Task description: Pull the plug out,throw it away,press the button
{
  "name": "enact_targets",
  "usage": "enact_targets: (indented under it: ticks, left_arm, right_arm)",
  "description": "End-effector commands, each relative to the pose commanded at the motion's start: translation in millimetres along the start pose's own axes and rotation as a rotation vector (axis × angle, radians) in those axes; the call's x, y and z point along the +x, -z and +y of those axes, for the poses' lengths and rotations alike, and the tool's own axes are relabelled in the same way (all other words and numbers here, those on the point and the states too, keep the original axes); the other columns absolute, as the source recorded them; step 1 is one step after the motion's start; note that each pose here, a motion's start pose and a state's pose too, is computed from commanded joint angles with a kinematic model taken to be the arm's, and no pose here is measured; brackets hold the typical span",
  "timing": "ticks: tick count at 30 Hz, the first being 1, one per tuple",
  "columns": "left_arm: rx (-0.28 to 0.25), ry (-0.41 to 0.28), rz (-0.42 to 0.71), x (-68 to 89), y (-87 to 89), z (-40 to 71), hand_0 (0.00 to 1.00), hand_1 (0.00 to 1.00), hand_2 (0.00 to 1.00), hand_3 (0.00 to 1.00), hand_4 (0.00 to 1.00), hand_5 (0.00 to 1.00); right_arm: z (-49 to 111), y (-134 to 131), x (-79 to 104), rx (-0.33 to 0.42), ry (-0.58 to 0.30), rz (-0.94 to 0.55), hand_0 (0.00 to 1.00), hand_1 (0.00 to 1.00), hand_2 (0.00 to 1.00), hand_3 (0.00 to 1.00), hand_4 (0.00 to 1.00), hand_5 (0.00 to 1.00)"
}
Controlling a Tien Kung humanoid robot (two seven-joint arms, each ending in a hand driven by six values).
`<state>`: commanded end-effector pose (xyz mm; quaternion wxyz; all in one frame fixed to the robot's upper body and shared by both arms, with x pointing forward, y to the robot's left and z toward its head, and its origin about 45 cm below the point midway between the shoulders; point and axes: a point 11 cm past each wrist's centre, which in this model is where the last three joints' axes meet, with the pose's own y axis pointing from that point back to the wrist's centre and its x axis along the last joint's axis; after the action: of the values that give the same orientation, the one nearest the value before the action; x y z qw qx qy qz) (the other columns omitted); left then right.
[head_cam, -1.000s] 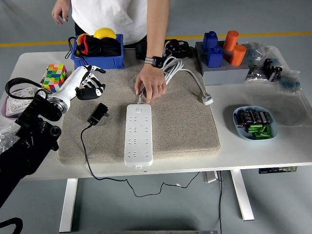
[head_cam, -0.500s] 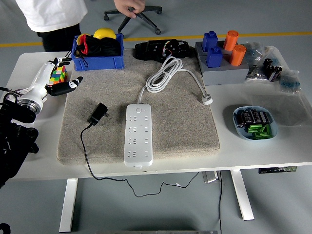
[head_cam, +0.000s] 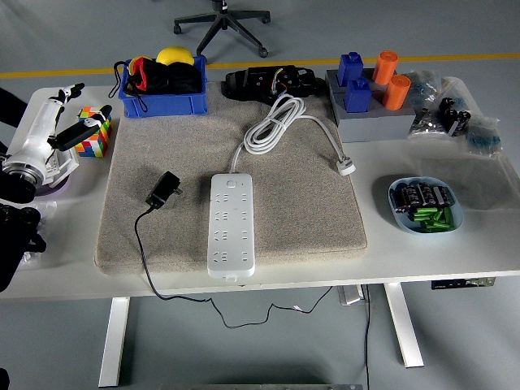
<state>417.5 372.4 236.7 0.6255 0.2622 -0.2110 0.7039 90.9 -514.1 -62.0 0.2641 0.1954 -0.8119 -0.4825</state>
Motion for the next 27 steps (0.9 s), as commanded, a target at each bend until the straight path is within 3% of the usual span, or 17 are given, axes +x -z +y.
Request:
enact_targets:
  ticks: [2, 7, 20, 21, 26, 27]
  left_arm:
    - [-0.001, 0.005, -0.011, 1.1, -1.1, -1.1, 0.954, 0.996, 0.955, 0.934, 0.802, 0.606]
    - [0.005, 0.006, 0.0, -3.3, 6.3, 7.7, 0.951, 0.994, 0.953, 0.932, 0.796, 0.604]
    - [-0.021, 0.007, 0.03, -3.0, 0.5, 8.5, 0.913, 0.958, 0.919, 0.924, 0.793, 0.58]
    - [-0.03, 0.004, 0.036, -2.9, -1.8, 8.0, 0.901, 0.937, 0.881, 0.896, 0.792, 0.575]
    - [-0.06, 0.004, 0.06, -1.3, -13.1, 5.2, 0.901, 0.937, 0.881, 0.896, 0.792, 0.575]
    - [-0.063, 0.007, 0.075, -1.2, -14.4, 5.1, 0.888, 0.908, 0.857, 0.886, 0.792, 0.542]
  right_arm:
    - [0.3, 3, -0.2, 0.006, 0.001, 0.003, 0.744, 0.679, 0.641, 0.615, 0.659, 0.475]
    - [-1.9, -6, 20.6, -0.012, -0.038, 0.002, 0.745, 0.679, 0.641, 0.616, 0.659, 0.476]
    - [-2.6, -11, 26.6, -0.01, -0.061, -0.012, 0.748, 0.683, 0.652, 0.635, 0.698, 0.493]
    - [-2.7, -10, 27.4, -0.007, -0.061, -0.017, 0.757, 0.692, 0.67, 0.647, 0.768, 0.554]
    - [-3.0, -13, 30.3, -0.015, -0.067, -0.005, 0.757, 0.692, 0.67, 0.647, 0.768, 0.554]
    - [-3.0, -14, 30.8, -0.018, -0.069, 0.0, 0.799, 0.73, 0.707, 0.693, 0.933, 0.672]
